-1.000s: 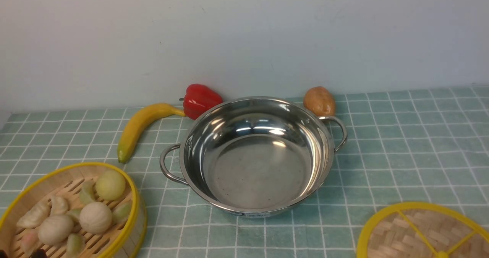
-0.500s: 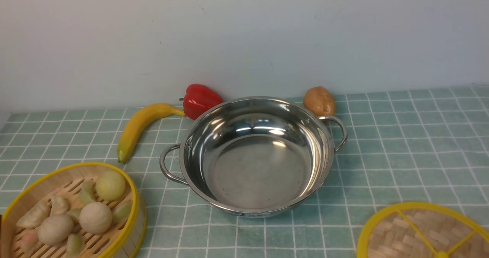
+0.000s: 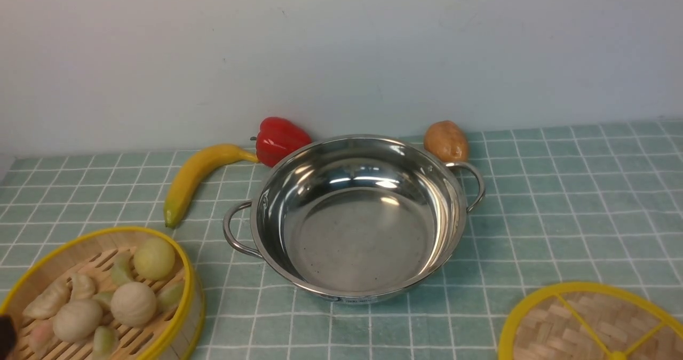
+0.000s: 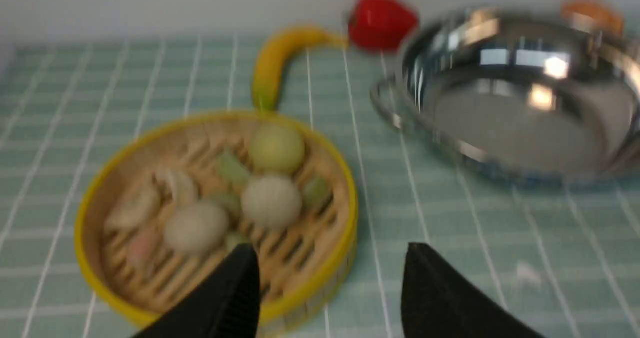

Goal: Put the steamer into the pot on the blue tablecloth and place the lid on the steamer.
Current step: 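Grasp the rim of the steamer basket holding the buns with the left gripper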

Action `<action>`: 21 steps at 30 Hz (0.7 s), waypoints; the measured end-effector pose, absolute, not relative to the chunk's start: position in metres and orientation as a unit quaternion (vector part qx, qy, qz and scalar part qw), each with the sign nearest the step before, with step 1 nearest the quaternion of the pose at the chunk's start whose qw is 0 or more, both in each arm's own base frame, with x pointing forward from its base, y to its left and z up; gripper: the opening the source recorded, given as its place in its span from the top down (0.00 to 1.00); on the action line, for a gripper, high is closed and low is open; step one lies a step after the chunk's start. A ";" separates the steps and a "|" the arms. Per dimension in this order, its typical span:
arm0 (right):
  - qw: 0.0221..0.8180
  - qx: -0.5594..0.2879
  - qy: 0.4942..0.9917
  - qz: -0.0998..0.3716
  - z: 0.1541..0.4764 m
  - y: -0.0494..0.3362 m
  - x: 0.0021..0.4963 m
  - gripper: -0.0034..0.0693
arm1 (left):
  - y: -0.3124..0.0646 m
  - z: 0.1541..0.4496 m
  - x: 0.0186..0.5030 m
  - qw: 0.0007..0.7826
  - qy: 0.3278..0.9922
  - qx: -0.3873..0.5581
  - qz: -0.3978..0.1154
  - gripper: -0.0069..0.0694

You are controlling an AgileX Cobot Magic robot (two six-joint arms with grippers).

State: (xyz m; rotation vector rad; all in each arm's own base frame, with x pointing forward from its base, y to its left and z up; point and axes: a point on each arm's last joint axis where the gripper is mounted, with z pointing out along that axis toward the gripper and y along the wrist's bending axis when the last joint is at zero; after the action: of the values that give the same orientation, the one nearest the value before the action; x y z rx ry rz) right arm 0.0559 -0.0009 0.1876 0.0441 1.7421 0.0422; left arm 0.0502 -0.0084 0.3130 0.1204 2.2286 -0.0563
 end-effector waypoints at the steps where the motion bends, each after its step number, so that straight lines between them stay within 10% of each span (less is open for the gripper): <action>1: 0.644 0.019 0.765 0.019 0.188 -0.001 0.056 0.62 | -0.009 0.313 0.055 0.405 0.912 0.061 -0.021 0.43; 11: 0.644 0.019 0.765 0.019 0.188 -0.001 0.056 0.62 | -0.011 0.286 0.124 0.196 0.948 0.251 -0.030 0.43; 21: 0.644 0.020 0.765 0.019 0.188 -0.001 0.056 0.62 | -0.017 0.248 0.184 0.106 0.958 0.243 -0.107 0.43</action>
State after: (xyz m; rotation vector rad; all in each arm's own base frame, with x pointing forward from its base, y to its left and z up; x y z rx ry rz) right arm 0.0559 -0.0008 0.1876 0.0448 1.7421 0.0431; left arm 0.1839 -0.0168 0.2476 0.7154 2.8225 -0.3163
